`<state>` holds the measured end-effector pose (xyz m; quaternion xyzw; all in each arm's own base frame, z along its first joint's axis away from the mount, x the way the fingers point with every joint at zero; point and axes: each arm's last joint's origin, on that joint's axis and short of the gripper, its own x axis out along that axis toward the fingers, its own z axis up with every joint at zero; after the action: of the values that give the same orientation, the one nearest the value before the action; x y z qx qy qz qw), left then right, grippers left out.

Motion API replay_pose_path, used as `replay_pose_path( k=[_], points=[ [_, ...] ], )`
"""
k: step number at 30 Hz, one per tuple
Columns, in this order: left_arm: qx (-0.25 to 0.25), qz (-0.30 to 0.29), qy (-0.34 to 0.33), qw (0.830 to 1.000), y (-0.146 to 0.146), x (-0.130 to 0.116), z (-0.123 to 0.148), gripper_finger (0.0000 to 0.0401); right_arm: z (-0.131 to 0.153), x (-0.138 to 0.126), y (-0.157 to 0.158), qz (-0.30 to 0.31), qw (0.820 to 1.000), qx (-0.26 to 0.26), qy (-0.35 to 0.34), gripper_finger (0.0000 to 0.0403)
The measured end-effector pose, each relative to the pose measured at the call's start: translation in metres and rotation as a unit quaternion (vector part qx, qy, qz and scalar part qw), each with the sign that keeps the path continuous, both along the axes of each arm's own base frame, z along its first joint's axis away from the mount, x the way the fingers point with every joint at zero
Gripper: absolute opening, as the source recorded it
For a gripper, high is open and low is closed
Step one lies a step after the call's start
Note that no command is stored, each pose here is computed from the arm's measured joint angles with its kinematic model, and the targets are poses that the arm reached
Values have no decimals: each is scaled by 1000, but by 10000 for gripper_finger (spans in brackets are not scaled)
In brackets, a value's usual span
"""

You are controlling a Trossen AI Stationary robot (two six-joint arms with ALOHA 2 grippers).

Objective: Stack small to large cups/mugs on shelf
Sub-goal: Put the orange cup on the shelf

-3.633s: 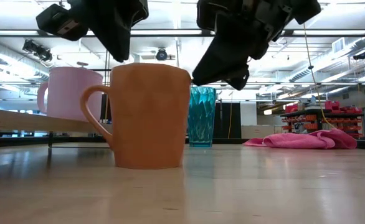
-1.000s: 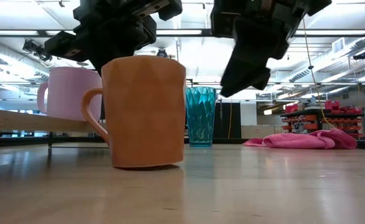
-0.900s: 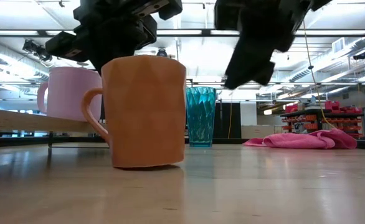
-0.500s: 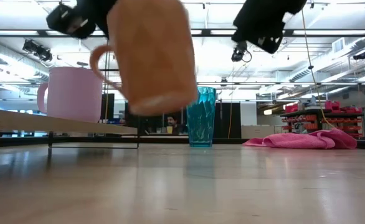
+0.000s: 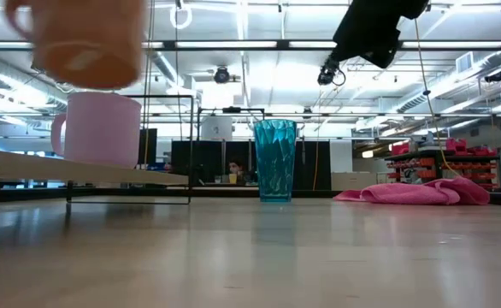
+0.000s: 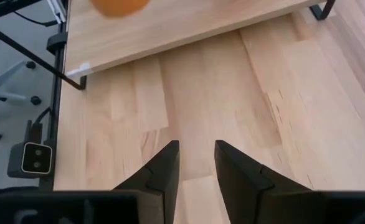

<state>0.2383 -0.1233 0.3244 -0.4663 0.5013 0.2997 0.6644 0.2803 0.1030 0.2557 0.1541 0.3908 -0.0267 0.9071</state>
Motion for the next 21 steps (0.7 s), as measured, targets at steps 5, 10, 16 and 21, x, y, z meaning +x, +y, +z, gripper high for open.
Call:
replay_pose_path(
  k=[5, 10, 16, 21],
  points=[
    [19, 42, 49, 998, -4, -27, 4, 17, -1, 1, 0, -7, 1000, -8, 0, 110],
    [60, 31, 89, 994, -10, -36, -2, 17, -1, 1, 0, -10, 1000, -11, -2, 110],
    [108, -3, 97, 989, -8, -31, -10, 17, -1, 1, -1, -11, 1000, -10, -3, 110],
    [116, -12, 108, 987, -6, -29, -29, 17, -1, 1, 0, -14, 1000, -7, -3, 110]
  ],
)
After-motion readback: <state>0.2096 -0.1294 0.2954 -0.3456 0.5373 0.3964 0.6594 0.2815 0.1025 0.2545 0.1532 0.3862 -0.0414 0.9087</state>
